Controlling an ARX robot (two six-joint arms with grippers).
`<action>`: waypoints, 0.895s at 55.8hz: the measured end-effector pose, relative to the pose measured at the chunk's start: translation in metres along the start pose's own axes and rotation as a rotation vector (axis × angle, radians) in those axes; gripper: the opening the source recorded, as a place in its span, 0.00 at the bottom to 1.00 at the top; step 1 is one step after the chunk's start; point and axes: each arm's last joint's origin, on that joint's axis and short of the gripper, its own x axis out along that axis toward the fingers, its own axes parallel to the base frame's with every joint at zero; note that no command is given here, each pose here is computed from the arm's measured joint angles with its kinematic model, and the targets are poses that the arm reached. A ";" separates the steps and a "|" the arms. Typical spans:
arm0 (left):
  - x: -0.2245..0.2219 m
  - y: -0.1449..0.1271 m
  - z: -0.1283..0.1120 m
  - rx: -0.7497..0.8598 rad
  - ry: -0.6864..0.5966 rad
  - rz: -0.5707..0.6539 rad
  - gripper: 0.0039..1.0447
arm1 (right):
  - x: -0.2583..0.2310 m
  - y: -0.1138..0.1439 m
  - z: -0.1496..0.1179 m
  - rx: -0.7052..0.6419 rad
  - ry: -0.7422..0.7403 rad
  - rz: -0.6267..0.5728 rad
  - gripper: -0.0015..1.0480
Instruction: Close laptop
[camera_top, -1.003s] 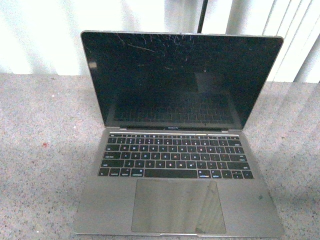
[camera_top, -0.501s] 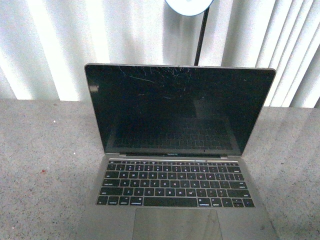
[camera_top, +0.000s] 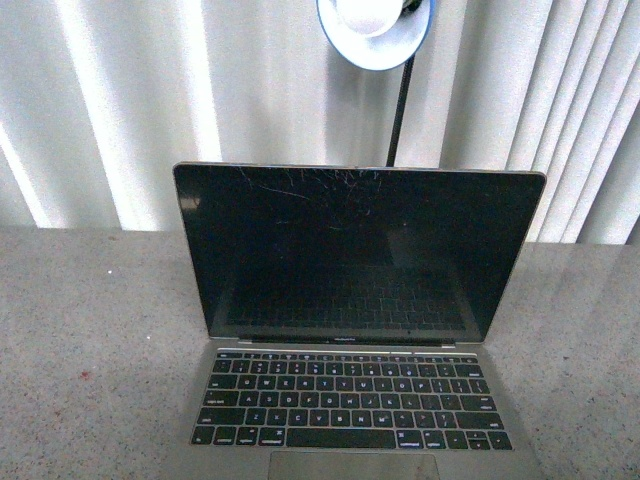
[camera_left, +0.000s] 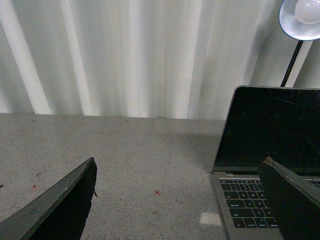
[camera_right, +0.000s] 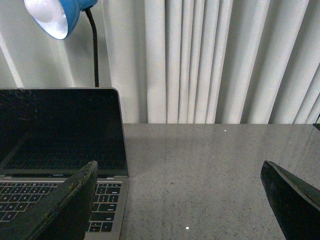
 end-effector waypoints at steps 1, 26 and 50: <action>0.001 -0.001 0.000 -0.040 0.051 -0.008 0.94 | 0.000 0.000 0.001 0.024 0.054 0.032 0.93; 0.120 -0.039 0.083 0.280 0.084 -0.228 0.94 | 0.104 -0.041 0.057 -0.146 0.284 0.356 0.93; 0.227 -0.095 0.123 0.509 0.122 -0.219 0.94 | 0.208 -0.002 0.109 -0.410 0.249 0.442 0.93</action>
